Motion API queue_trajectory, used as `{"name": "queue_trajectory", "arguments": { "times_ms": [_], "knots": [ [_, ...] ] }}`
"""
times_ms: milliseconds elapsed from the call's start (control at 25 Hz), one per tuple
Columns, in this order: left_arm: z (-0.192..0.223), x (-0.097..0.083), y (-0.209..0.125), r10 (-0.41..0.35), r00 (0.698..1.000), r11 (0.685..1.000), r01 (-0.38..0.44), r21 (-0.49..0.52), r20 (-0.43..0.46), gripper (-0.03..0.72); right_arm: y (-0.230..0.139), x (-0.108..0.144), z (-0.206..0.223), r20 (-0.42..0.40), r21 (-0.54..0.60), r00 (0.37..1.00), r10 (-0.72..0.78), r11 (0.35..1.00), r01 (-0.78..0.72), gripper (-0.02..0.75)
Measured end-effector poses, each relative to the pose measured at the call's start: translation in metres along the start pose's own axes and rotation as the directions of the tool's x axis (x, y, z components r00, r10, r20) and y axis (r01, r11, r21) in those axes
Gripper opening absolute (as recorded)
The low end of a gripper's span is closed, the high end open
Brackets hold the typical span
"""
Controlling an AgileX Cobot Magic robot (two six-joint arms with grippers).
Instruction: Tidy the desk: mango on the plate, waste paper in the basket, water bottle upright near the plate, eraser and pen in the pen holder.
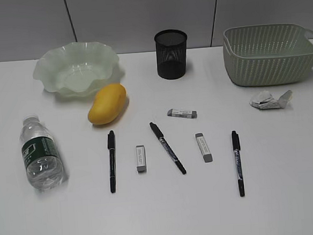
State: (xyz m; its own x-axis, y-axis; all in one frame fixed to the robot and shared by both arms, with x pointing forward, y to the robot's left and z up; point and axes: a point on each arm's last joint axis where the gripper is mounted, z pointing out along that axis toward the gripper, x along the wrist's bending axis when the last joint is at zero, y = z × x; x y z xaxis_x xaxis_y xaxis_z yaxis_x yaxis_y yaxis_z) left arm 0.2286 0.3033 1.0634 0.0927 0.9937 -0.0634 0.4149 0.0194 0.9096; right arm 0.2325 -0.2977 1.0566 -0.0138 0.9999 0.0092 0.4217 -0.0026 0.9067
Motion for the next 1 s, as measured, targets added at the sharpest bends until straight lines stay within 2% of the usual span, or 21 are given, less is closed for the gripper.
{"name": "queue_trajectory", "arguments": {
  "times_ms": [1000],
  "knots": [
    [0.0, 0.0, 0.0, 0.0, 1.0, 1.0, 0.0, 0.0, 0.0, 0.183, 0.0, 0.0, 0.0, 0.0, 0.0, 1.0, 0.0, 1.0, 0.0, 0.402]
  ]
}}
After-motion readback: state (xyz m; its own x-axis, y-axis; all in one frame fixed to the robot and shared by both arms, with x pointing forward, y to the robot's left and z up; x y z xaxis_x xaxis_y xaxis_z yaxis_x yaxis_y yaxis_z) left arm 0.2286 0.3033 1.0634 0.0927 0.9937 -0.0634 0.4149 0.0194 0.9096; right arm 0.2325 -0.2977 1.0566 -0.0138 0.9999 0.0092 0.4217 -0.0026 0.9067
